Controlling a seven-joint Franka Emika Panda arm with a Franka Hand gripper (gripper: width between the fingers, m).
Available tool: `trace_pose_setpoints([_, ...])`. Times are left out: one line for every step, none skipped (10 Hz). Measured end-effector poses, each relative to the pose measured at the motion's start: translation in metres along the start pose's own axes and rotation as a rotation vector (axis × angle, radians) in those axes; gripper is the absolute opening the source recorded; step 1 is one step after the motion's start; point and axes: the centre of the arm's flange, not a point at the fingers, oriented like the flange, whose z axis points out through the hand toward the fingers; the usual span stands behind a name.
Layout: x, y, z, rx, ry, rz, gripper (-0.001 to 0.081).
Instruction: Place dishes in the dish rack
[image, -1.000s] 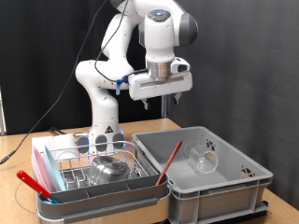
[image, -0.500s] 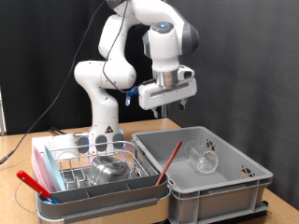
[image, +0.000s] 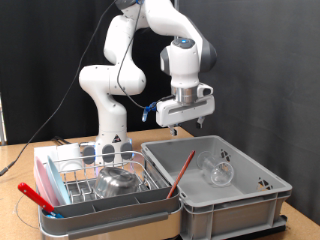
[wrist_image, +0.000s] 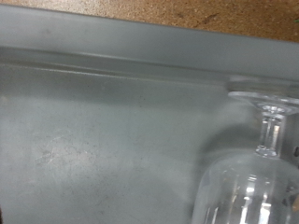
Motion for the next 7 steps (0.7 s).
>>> trace_pose_setpoints([0.000, 0.001, 0.008, 0.002, -0.024, 0.001, 0.0811])
trace_pose_setpoints([0.000, 0.001, 0.016, 0.007, -0.045, -0.001, 0.0811])
trace_pose_setpoints([-0.002, 0.002, 0.026, 0.011, -0.061, 0.001, 0.0811])
trace_pose_setpoints([-0.003, 0.002, 0.035, 0.019, -0.065, 0.006, 0.0811])
trace_pose_setpoints([-0.004, 0.002, 0.044, 0.025, -0.063, 0.013, 0.0811])
trace_pose_setpoints([-0.006, 0.003, 0.053, 0.030, -0.059, 0.020, 0.0811])
trace_pose_setpoints([-0.007, 0.003, 0.062, 0.032, -0.052, 0.028, 0.0811])
